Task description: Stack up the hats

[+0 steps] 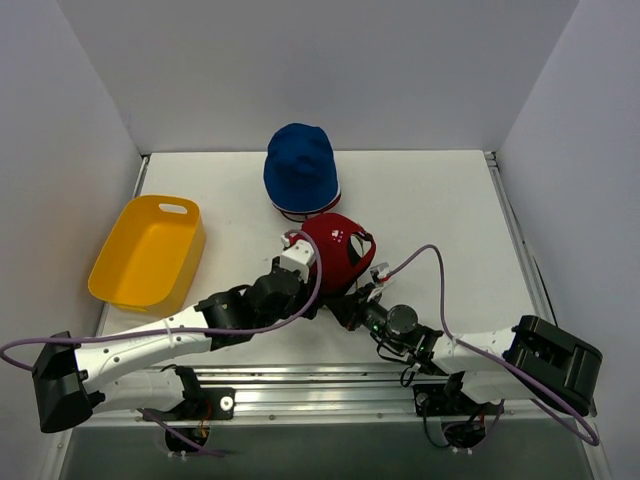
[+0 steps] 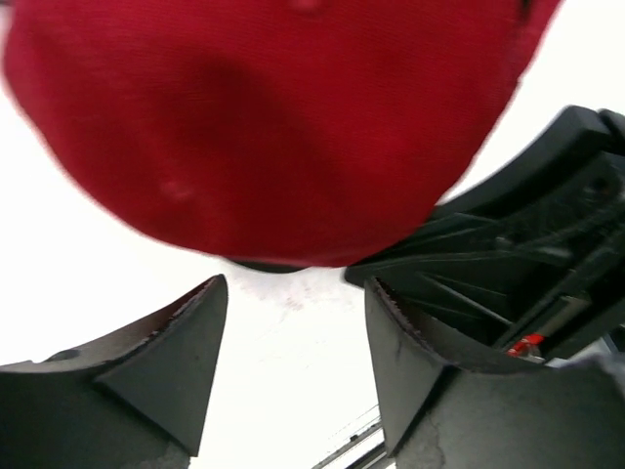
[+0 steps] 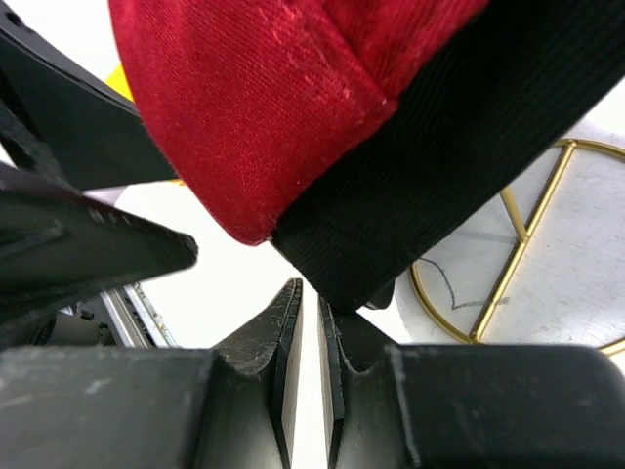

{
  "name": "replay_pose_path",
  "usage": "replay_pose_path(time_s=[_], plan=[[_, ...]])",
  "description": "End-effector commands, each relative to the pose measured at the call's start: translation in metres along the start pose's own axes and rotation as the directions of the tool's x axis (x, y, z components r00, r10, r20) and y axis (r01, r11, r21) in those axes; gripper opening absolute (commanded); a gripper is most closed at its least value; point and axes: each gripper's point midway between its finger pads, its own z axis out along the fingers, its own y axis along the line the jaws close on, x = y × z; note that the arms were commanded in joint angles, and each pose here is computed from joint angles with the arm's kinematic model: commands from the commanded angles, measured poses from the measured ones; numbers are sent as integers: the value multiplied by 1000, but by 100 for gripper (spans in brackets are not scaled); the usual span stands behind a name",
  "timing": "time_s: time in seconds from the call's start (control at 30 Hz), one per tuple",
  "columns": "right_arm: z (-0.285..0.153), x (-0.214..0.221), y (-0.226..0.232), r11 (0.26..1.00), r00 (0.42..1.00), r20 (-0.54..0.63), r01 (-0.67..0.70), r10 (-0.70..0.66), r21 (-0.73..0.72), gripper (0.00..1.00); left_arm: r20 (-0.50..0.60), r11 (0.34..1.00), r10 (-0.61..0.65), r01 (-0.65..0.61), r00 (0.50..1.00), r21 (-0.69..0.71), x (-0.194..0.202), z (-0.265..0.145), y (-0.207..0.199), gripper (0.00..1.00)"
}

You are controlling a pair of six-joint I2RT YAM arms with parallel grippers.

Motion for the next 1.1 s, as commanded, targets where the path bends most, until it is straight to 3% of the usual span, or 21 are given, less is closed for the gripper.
replay_pose_path(time_s=[0.0,0.57,0.67,0.8,0.83,0.97,1.07], plan=[[6,-26,12,1000,996,89,3,-1,-15,8,76,992,-86,92,993,-83,-28,-16,12,67],[11,-22,8,1000,997,78,20,-20,5,8,115,991,-102,112,988,-78,-48,9,-5,70],[14,-22,10,1000,997,72,30,-30,2,8,120,991,-107,116,987,-66,-50,9,-8,61],[19,-22,11,999,997,68,33,-33,-2,8,126,991,-110,118,986,-59,-52,8,-9,34],[20,-22,12,999,997,66,37,-36,-5,8,127,991,-112,120,986,-58,-52,8,-9,23],[23,-23,12,999,997,67,43,-43,0,8,128,992,-114,121,985,-45,-52,8,-11,3],[23,-23,13,999,997,67,37,-37,-1,8,127,991,-111,119,986,-58,-51,7,-8,2]])
